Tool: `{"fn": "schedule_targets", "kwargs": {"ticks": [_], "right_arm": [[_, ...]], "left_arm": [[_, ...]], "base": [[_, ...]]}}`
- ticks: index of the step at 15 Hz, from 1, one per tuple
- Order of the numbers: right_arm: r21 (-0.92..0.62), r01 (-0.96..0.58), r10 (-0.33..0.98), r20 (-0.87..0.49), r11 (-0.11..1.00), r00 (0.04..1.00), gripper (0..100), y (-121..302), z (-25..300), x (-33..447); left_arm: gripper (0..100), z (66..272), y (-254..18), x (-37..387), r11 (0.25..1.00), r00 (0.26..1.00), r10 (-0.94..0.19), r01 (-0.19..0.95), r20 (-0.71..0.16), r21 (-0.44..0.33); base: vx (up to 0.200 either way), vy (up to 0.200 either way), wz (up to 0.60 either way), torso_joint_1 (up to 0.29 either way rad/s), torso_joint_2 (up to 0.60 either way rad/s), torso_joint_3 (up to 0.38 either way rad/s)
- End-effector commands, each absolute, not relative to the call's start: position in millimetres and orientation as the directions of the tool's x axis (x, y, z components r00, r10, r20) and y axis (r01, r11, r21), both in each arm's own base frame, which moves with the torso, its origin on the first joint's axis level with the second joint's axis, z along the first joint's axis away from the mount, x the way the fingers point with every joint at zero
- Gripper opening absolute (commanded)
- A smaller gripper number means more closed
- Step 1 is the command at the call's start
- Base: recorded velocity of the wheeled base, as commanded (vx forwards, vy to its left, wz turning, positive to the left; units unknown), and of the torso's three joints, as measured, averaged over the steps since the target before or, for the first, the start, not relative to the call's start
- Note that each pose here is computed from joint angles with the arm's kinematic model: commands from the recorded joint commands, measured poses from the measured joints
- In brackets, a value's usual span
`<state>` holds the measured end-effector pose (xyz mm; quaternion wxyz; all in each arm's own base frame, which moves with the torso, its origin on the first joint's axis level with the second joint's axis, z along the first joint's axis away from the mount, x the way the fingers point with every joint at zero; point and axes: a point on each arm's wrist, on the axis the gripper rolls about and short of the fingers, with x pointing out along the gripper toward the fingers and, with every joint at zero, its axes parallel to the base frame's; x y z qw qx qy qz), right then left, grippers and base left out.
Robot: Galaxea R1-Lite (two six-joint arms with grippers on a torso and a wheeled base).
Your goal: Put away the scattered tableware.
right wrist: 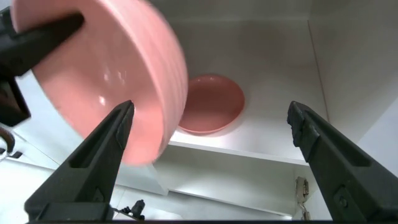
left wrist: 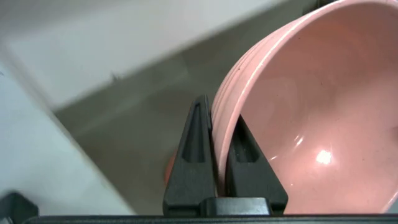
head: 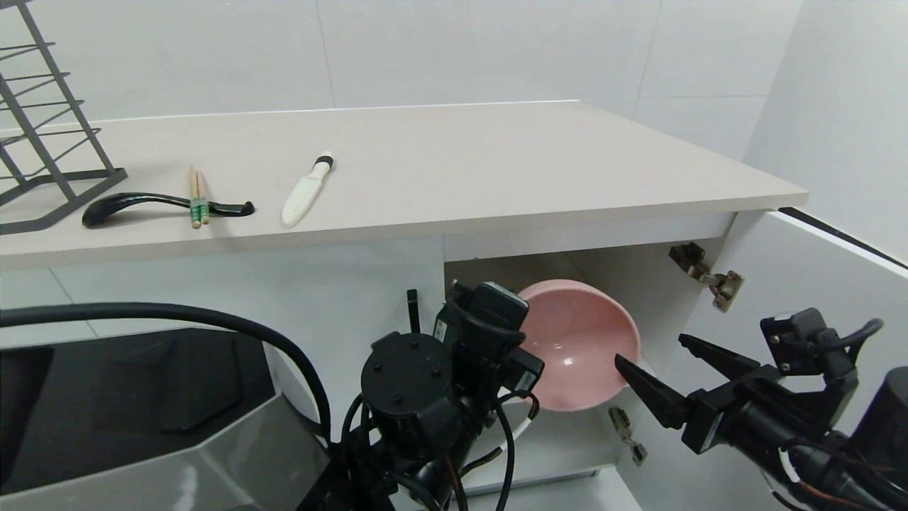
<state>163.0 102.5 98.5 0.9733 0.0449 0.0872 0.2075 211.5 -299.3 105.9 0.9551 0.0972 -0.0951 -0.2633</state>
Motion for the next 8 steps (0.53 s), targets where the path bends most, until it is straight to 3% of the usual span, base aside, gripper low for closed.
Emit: {"fn": "schedule_targets", "kwargs": {"ticks": [1,7,8], "right_arm": [[0.125,-0.392,0.408,-0.154,0.911,0.900,100,102.1,97.9,163.6],[0.127,-0.389,0.406,-0.153,0.912,0.901,100,101.7,98.1,163.9],[0.127,-0.389,0.406,-0.153,0.912,0.901,0,101.7,98.1,163.9]], "left_arm": [[0,96.1,-304.4,211.1,0.833,0.839,-0.531,0.490,0.123,0.256],[0,96.4,-312.3,208.0,0.826,0.828,-0.545,0.502,0.134,0.255],[0,97.7,-313.6,208.8,0.827,0.826,-0.545,0.503,0.141,0.252]], "base": [[0.000,0.000,0.00,0.000,0.00,0.000],[0.000,0.000,0.00,0.000,0.00,0.000],[0.000,0.000,0.00,0.000,0.00,0.000]]}}
